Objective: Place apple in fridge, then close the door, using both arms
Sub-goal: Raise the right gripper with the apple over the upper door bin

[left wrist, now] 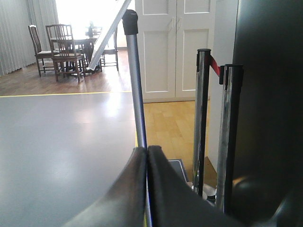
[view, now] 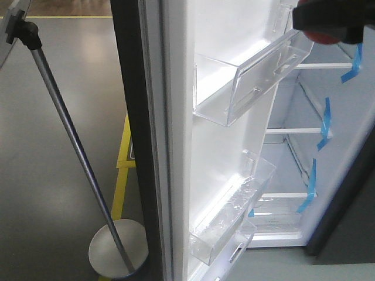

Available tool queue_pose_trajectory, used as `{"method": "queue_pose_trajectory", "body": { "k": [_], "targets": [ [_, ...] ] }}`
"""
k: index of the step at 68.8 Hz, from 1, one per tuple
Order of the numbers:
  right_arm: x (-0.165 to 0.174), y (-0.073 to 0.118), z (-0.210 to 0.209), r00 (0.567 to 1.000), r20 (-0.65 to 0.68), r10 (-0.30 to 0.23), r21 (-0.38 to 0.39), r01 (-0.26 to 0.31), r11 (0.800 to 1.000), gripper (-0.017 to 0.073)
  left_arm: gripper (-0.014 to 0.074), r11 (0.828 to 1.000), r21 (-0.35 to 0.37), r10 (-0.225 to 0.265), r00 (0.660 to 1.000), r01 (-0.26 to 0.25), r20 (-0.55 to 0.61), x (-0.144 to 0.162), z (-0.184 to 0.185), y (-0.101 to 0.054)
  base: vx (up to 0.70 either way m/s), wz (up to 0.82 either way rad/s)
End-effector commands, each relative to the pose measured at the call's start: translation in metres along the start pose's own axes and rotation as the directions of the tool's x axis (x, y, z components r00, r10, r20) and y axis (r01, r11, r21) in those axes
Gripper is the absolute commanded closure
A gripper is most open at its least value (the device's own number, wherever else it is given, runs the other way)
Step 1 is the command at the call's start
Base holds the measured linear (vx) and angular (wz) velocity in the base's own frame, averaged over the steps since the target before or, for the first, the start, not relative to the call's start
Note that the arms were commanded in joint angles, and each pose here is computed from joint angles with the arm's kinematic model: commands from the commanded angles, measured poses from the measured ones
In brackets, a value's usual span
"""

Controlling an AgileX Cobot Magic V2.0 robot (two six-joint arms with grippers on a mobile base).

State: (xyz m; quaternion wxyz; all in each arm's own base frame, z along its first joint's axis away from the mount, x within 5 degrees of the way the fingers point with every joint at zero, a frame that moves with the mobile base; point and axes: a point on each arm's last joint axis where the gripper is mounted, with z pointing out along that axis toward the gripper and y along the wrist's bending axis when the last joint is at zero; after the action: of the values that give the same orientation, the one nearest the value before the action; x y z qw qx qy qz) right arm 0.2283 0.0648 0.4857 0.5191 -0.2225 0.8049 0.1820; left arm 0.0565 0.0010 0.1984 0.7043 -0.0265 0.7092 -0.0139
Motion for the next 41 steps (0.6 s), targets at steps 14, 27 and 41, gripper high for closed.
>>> {"method": "queue_pose_trajectory", "body": {
  "k": [14, 27, 41],
  "targets": [
    [-0.042, -0.014, 0.017, 0.987, 0.159, -0.023, -0.006, 0.024, 1.000, 0.0398, 0.0600, 1.000, 0.015, -0.012, 0.995, 0.011, 0.098, -0.012, -0.002, -0.001, 0.00, 0.00],
    [-0.047, -0.029, 0.045, 0.990, 0.139, -0.018, -0.002, 0.019, 1.000, 0.0389, 0.0600, 1.000, 0.015, -0.012, 0.995, 0.011, 0.098, -0.012, -0.002, -0.001, 0.00, 0.00],
    [-0.041, -0.043, 0.072, 0.995, 0.102, 0.002, -0.003, -0.001, 1.000, 0.0380, 0.0600, 1.000, 0.015, -0.012, 0.995, 0.011, 0.098, -0.012, -0.002, -0.001, 0.00, 0.00]
  ]
}}
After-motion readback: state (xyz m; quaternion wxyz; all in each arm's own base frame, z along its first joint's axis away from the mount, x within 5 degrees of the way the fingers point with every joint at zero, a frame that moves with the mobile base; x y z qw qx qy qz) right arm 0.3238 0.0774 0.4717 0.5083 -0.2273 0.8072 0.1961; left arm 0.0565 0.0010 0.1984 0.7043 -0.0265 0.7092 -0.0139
